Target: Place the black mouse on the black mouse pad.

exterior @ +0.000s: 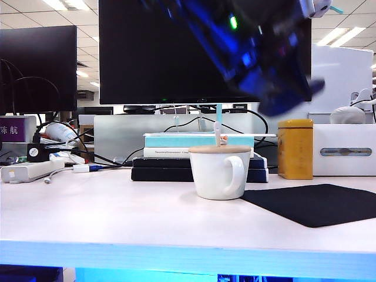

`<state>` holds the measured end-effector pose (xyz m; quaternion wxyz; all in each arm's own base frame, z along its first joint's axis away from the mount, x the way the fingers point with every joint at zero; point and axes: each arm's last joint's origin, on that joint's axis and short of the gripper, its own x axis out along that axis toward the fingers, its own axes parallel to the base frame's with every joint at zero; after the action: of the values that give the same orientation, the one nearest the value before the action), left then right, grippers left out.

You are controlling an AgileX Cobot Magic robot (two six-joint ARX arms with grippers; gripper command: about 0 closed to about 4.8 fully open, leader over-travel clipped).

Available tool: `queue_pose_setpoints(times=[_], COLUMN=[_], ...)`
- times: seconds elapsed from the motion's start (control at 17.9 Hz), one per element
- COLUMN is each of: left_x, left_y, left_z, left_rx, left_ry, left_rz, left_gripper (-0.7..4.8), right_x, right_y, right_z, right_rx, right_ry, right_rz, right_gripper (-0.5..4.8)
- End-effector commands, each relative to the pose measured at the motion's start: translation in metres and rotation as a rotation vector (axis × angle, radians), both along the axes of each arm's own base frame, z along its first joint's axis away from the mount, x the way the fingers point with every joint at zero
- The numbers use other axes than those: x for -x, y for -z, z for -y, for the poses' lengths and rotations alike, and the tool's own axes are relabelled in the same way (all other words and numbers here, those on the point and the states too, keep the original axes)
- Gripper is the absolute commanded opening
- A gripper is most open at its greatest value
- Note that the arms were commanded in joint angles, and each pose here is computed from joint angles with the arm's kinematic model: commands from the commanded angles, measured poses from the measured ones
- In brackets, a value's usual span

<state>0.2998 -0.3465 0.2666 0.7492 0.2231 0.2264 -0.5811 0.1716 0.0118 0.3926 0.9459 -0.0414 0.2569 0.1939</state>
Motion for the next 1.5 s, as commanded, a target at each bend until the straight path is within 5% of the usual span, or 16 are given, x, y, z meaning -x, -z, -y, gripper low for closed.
queue_pose_setpoints(times=[0.06,0.33,0.61,1.0,1.5], left_x=[-0.005,-0.011,-0.011,-0.002,-0.009], left_y=[0.009,0.038,0.043,0.079,0.077], left_z=[0.011,0.025,0.045,0.062,0.065], left_rx=[0.064,0.060,0.187,0.138,0.148], left_ry=[0.015,0.026,0.033,0.052,-0.041], left_rz=[-0.014,-0.025,0.046,-0.001,0.136], left_gripper=[3.13,3.13,3.13,3.13,3.11], right_x=[0.002,0.002,0.001,0.001,0.001], right_y=[-0.004,-0.004,-0.005,-0.005,-0.006], right_z=[-0.001,-0.001,-0.001,-0.001,-0.001], right_rx=[-0.020,-0.025,-0.027,-0.027,-0.027], right_ry=[-0.024,-0.030,-0.033,-0.033,-0.033], right_rz=[0.026,0.026,0.037,0.042,0.044], right_gripper=[-0.02,-0.02,-0.02,-0.02,-0.02])
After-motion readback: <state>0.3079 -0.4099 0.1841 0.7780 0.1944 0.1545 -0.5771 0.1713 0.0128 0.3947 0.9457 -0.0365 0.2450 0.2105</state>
